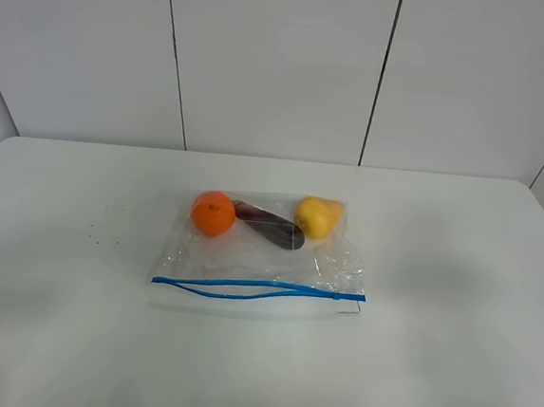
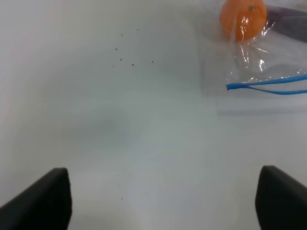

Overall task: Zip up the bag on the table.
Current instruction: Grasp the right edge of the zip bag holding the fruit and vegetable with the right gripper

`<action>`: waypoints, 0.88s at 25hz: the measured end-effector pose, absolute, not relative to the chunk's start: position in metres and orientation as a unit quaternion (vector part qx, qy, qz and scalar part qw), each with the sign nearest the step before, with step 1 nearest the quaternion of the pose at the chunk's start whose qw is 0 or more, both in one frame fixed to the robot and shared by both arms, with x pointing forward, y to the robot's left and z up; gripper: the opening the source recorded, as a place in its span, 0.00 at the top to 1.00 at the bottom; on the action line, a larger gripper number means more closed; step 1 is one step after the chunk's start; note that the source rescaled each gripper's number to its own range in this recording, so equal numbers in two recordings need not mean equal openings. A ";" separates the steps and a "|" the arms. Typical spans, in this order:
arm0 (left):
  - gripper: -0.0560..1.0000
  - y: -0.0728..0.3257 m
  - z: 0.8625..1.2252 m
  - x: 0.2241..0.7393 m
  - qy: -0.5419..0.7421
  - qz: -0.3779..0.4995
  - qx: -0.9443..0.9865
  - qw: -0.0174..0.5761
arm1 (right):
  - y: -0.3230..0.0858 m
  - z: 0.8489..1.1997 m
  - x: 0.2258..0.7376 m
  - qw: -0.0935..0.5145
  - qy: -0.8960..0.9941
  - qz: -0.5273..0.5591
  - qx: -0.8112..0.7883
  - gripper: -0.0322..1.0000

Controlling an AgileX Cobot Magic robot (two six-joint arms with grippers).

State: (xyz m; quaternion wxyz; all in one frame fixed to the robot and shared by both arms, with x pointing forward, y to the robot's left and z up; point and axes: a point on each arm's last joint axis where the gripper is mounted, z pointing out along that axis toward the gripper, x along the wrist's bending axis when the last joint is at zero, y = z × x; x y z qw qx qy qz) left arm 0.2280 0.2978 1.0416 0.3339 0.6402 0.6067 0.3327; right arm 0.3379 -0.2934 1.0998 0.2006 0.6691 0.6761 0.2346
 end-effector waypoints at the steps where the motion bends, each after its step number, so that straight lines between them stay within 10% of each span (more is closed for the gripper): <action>1: 0.00 0.298 1.042 0.228 0.607 0.333 0.640 0.334 | -0.290 1.103 0.350 0.179 0.676 0.239 0.674 0.00; 22: 0.00 0.298 1.042 0.228 0.607 0.333 0.640 0.334 | -0.254 0.948 0.563 -0.054 0.735 0.252 0.627 0.00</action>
